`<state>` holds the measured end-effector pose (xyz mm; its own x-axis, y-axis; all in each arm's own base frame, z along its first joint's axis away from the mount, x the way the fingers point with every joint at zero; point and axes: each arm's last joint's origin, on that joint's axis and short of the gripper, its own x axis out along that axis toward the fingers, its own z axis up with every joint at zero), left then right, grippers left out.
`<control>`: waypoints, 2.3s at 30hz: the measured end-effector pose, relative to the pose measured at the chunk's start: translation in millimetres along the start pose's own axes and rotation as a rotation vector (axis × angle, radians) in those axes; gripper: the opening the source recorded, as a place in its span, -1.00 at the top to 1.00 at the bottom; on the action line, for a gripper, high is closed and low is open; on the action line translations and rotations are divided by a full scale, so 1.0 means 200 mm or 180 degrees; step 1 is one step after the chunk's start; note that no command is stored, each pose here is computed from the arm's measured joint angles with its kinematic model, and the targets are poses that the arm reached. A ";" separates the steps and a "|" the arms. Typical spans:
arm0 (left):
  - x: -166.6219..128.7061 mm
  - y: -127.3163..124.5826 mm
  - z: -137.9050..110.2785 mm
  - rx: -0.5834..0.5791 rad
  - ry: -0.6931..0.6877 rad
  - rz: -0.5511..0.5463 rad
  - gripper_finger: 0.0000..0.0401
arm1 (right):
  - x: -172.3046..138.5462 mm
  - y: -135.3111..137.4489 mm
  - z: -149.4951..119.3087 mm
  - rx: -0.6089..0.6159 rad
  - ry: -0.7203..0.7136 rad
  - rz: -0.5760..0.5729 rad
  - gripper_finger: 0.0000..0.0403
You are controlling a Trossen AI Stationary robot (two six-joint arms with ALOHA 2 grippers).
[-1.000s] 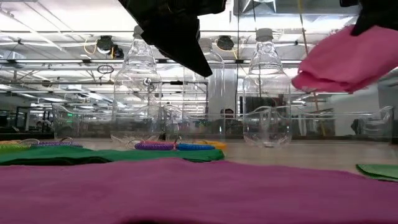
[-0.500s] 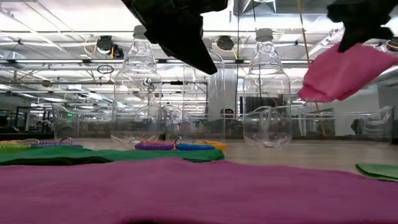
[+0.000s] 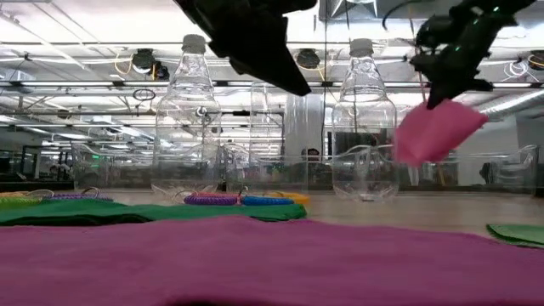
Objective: Pick & Place Sports Items
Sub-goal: Put the pink microfiber towel into the right transparent bin
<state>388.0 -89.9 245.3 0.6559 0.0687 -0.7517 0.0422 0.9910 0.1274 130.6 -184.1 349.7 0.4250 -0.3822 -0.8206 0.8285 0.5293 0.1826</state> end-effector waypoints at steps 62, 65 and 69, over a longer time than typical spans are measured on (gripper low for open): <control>0.02 0.08 0.01 -0.0103 -0.0031 0.0027 0.90 | 0.46 -0.10 -0.12 0.0348 0.0027 -0.0134 1.00; 0.02 0.08 0.01 -0.0131 -0.0032 0.0025 0.90 | 0.50 -0.12 -0.17 0.0371 0.0122 -0.0244 1.00; 0.02 0.08 0.01 -0.0162 -0.0035 0.0023 0.90 | 0.57 -0.16 -0.26 0.0432 0.0250 -0.0282 1.00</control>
<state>392.7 -74.0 246.3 0.6642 0.0750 -0.7438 -0.0008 0.9950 0.0996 133.2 -206.1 223.1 0.3228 -0.3597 -0.8754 0.9053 0.3871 0.1748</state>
